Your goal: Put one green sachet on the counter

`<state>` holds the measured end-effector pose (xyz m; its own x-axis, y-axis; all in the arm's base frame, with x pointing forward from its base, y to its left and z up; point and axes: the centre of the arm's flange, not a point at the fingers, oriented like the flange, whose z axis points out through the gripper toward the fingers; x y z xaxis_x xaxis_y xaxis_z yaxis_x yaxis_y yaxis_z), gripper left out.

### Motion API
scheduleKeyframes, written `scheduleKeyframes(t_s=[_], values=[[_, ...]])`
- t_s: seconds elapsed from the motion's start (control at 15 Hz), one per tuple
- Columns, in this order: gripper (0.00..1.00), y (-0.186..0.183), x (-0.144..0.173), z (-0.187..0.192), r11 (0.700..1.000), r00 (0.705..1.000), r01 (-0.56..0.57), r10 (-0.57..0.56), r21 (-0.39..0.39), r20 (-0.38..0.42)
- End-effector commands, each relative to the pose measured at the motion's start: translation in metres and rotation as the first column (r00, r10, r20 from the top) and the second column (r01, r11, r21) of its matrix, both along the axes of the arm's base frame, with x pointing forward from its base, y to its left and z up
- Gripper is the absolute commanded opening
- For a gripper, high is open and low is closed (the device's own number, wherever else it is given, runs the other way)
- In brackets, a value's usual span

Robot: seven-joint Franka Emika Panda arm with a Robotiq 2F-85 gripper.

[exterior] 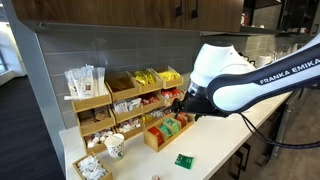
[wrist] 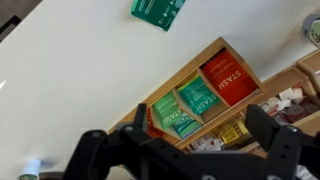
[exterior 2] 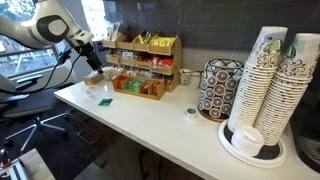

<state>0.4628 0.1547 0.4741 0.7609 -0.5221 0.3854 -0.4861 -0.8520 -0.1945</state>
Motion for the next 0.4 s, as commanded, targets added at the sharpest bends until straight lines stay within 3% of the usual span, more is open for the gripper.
scheduleKeyframes(t_s=[0.0,0.33], values=[[1.0,-0.0001,-0.0005,-0.0002,1.0,1.0,0.012,-0.012,0.004,-0.009],[1.0,0.0013,0.0006,-0.0002,1.0,1.0,0.024,-0.024,0.01,-0.019]])
